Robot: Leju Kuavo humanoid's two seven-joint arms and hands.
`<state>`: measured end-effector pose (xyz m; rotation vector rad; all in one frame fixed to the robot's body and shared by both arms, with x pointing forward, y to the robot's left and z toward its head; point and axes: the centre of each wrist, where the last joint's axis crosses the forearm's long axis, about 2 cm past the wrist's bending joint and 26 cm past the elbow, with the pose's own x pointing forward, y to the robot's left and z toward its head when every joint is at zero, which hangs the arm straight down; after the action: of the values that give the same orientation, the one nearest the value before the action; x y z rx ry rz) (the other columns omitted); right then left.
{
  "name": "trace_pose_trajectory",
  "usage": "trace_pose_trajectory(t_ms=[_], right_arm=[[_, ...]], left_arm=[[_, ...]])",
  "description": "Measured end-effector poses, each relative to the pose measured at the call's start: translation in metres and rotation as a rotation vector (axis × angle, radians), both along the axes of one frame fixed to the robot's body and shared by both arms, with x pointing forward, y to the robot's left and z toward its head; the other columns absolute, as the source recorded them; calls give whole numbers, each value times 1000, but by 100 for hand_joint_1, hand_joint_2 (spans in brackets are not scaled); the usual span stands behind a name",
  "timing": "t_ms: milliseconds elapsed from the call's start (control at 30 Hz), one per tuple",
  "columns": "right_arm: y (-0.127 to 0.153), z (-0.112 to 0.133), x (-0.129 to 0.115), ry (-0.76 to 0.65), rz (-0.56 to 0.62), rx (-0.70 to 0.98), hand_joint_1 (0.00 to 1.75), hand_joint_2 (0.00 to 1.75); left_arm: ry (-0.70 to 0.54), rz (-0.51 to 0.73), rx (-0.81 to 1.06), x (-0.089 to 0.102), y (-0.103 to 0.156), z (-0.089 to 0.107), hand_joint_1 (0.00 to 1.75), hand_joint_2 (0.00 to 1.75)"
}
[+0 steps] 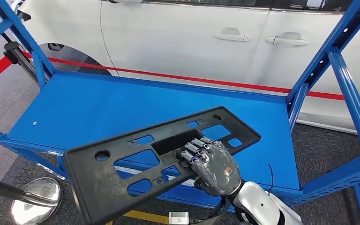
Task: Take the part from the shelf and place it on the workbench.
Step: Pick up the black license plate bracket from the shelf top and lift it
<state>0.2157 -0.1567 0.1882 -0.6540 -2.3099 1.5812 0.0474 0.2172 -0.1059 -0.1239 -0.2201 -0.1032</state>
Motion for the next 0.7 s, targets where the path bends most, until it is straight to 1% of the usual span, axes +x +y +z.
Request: trace_pose_trajectory(t_ms=[233, 700], right_arm=[[6, 4, 2, -63, 60, -54, 175, 175], [9, 7, 3, -86, 107, -85, 175, 175]], left_arm=[[-3, 0, -2, 2, -1, 0, 0, 175], [-3, 11, -3, 1, -1, 0, 0, 175]])
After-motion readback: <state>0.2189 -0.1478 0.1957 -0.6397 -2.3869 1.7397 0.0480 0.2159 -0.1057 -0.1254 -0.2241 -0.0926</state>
